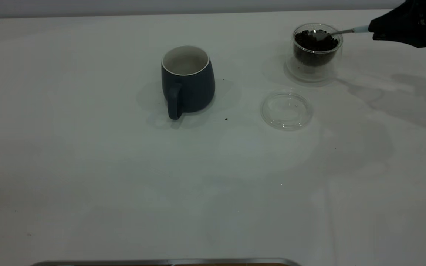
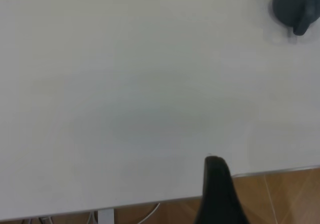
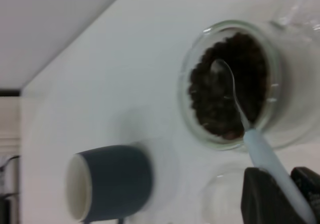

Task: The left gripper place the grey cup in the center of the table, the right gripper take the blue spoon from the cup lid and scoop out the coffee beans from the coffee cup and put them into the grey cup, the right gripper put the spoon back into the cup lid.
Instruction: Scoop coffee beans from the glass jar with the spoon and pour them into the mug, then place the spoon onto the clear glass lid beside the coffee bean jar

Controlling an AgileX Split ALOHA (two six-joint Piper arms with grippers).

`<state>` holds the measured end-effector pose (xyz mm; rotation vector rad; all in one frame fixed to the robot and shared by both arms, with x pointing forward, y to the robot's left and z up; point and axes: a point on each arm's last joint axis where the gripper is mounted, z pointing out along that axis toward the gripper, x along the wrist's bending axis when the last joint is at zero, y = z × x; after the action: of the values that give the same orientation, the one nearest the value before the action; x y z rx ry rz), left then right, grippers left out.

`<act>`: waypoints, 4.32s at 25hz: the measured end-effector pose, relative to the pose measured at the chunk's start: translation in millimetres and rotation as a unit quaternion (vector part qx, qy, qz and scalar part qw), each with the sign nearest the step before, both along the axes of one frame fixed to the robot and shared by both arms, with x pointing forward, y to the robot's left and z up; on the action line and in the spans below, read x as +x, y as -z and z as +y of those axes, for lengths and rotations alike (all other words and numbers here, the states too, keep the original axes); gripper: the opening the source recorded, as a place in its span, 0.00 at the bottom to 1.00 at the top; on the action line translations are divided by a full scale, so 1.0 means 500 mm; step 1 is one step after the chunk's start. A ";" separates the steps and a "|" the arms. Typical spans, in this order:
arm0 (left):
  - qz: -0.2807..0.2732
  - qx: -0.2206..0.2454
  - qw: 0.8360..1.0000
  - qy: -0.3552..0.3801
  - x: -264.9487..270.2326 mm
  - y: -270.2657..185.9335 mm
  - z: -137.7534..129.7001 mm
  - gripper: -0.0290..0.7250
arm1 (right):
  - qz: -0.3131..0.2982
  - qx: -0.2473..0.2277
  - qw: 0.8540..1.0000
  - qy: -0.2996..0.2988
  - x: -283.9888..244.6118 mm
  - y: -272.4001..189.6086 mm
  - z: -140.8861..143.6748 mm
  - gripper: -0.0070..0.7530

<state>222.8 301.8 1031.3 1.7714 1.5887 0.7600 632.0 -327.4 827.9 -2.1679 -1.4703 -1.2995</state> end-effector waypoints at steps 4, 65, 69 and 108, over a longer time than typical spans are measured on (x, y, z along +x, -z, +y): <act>0.000 0.000 1.000 0.000 0.000 0.000 0.000 0.79 | 0.005 -0.017 1.000 -0.004 -0.002 0.005 -0.003 0.16; 0.000 0.000 1.000 0.000 0.000 0.000 0.000 0.79 | 0.050 0.185 0.974 -0.119 -0.024 -0.003 0.260 0.16; 0.000 0.000 1.000 0.000 0.000 0.000 0.000 0.79 | 0.056 0.165 0.976 -0.132 -0.031 0.003 0.297 0.16; 0.000 0.001 1.000 0.000 0.000 0.000 0.000 0.79 | 0.035 0.059 0.997 -0.036 -0.160 -0.011 0.095 0.16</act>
<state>222.8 301.8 1031.3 1.7727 1.5876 0.7606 551.8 -279.8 833.4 -2.0450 -1.3956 -1.2415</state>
